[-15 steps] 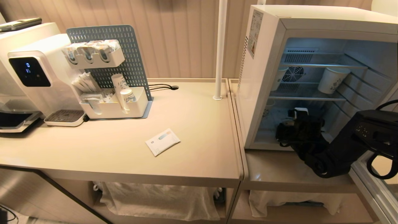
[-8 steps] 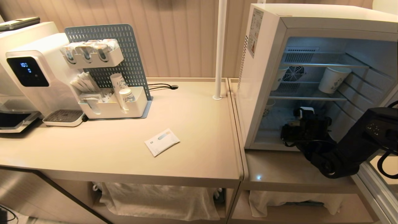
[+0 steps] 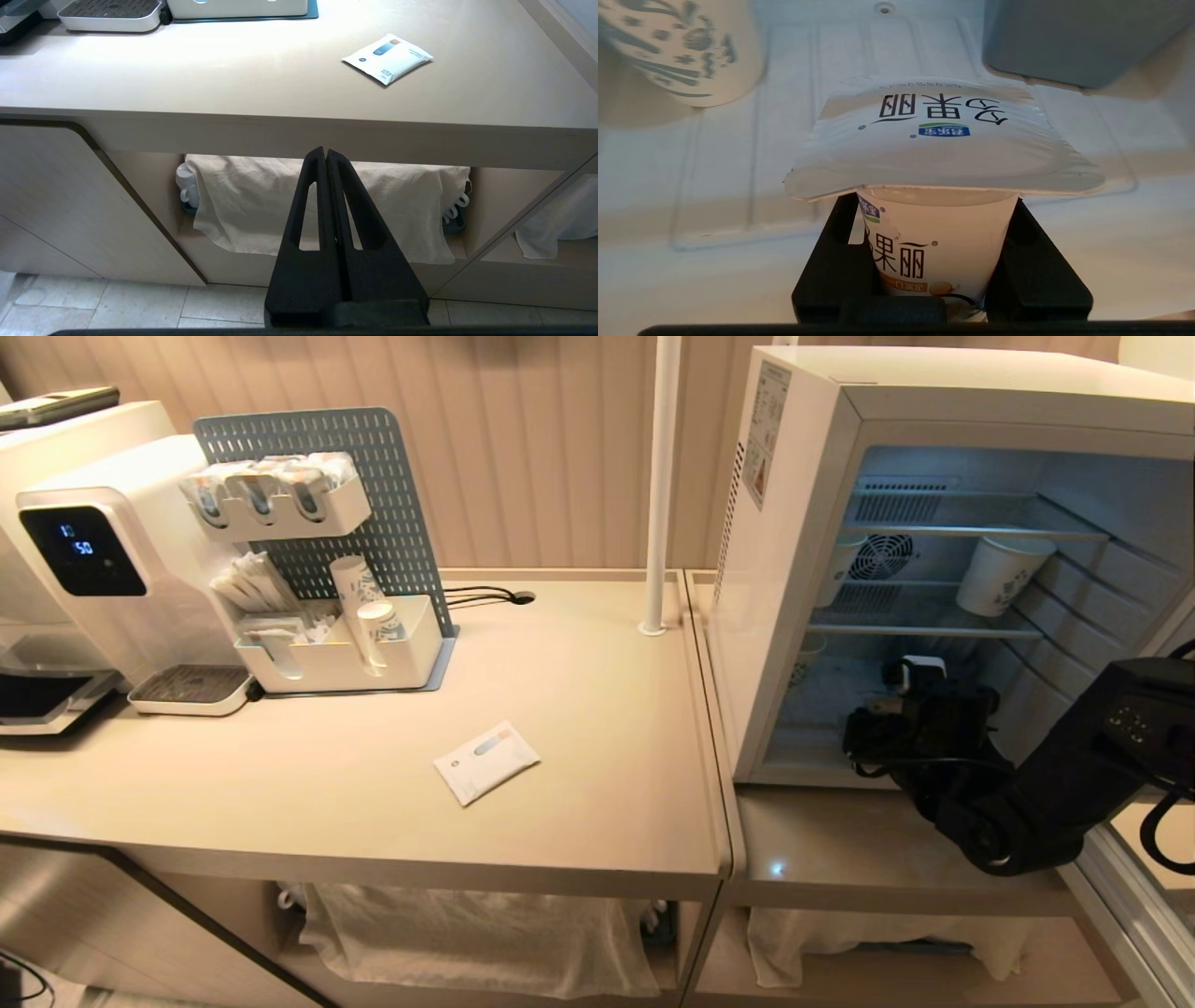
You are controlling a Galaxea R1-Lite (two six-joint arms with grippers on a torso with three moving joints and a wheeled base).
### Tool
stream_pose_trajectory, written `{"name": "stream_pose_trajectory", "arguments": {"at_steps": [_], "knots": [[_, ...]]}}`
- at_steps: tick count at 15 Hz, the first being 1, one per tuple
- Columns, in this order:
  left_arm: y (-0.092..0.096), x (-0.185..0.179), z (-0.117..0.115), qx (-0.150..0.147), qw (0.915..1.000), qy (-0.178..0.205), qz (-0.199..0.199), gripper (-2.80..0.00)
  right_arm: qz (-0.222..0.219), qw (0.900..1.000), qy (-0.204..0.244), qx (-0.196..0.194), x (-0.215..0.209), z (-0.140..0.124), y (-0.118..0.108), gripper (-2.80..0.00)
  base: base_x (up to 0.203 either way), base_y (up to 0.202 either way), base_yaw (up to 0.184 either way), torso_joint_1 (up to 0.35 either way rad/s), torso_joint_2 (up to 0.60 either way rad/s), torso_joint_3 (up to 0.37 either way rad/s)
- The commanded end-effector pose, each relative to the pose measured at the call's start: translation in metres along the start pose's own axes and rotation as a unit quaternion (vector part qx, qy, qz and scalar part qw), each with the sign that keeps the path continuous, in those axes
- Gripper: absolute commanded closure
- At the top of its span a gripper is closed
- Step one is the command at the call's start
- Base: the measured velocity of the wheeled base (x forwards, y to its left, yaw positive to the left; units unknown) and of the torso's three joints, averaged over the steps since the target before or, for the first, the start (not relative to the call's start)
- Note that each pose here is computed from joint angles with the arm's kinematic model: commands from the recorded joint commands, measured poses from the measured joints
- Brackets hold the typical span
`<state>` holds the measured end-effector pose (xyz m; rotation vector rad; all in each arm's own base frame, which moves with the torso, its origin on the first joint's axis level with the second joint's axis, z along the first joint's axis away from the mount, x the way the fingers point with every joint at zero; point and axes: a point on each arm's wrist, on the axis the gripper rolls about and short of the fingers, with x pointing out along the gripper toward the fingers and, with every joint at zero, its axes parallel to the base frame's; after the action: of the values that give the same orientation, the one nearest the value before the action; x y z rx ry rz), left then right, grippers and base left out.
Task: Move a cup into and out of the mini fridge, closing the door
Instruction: Put the yoghurt in the freezer
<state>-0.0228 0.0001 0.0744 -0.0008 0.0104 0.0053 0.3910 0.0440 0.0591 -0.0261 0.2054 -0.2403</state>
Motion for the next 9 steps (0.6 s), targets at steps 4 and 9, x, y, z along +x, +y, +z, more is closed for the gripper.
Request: {"name": "stream_pose_trajectory", "arguments": {"at_steps": [4, 9], "knots": [[0.0, 0.0, 0.0, -0.001, 1.0, 0.001, 0.0, 0.0, 0.006, 1.0, -0.014, 0.004, -0.011, -0.002, 0.007, 0.0, 0.0, 0.0, 0.0, 0.0, 0.0, 0.0], [0.0, 0.0, 0.0, -0.001, 1.0, 0.001, 0.0, 0.0, 0.017, 0.999, -0.029, 0.001, -0.025, -0.014, 0.023, 0.0, 0.0, 0.0, 0.0, 0.0, 0.0, 0.0]]}}
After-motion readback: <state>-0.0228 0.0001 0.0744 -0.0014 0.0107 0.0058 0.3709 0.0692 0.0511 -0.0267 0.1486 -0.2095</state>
